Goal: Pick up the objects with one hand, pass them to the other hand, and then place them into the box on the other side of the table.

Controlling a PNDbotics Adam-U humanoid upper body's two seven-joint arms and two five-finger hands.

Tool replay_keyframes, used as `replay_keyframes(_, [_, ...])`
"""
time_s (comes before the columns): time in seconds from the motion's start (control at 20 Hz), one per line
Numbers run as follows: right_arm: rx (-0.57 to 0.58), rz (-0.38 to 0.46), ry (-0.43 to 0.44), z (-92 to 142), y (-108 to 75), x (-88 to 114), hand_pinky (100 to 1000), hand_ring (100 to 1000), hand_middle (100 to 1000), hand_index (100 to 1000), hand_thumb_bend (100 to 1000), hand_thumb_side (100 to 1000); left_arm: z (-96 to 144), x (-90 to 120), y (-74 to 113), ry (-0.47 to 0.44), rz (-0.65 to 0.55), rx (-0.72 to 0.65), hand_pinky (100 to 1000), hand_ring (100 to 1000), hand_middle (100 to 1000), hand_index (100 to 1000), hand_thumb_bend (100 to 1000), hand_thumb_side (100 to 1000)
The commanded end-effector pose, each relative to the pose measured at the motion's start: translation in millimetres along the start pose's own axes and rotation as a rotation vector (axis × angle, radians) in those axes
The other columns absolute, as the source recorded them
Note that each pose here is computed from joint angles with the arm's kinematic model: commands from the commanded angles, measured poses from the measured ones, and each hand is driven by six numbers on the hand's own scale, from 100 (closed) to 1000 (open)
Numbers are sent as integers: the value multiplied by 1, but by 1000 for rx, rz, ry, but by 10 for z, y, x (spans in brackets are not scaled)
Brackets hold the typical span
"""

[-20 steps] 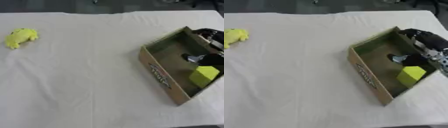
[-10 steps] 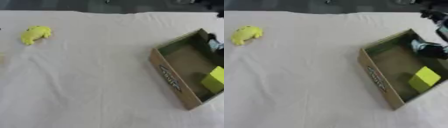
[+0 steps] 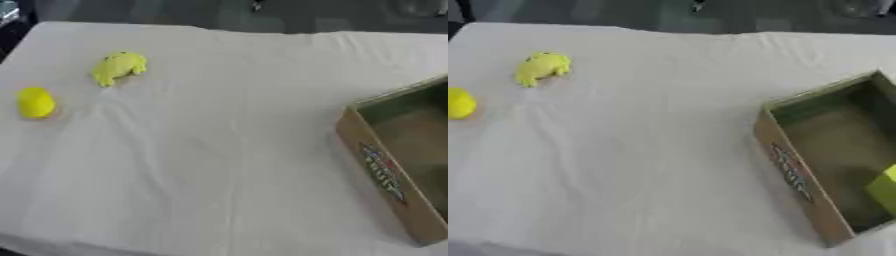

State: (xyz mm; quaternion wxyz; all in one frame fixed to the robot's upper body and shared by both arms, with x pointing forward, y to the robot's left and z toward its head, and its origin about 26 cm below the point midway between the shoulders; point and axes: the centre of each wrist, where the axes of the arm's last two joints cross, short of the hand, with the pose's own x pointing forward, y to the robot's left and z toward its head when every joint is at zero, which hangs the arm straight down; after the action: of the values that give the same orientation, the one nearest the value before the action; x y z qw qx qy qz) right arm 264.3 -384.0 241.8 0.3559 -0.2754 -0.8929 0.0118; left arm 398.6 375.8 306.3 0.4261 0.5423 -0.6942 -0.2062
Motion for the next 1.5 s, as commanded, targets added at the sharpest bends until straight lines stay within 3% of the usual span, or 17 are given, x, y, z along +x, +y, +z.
replay_keyframes(0.05, [-68, -23, -13, 5, -21, 32, 1000, 947, 947, 1000, 100, 526, -194, -146, 238, 61, -74, -56, 639, 688, 665, 793, 863, 519])
replay_keyframes(0.2, [-95, -19, 27, 73, -5, -14, 1000, 943, 945, 1000, 100, 525, -307, -252, 184, 128, -96, -157, 653, 703, 681, 813, 882, 548])
replay_keyframes(0.55, [-99, -10, 64, 127, 28, -47, 1000, 937, 940, 1000, 100, 525, -463, -414, -46, 272, -101, -629, 720, 738, 707, 821, 953, 381])
replay_keyframes(0.75, [-85, -6, 74, 138, 41, -53, 1000, 936, 939, 1000, 100, 525, -508, -446, -129, 329, -138, -840, 745, 763, 716, 826, 966, 354])
replay_keyframes(1.05, [-80, 4, 92, 163, 47, -67, 1000, 933, 937, 1000, 100, 526, -531, -485, -223, 358, -207, -1004, 767, 781, 716, 820, 943, 304])
replay_keyframes(1.5, [-74, 16, 114, 197, 58, -86, 1000, 929, 935, 1000, 100, 525, -519, -600, -199, 383, -183, -1071, 774, 794, 720, 816, 892, 285])
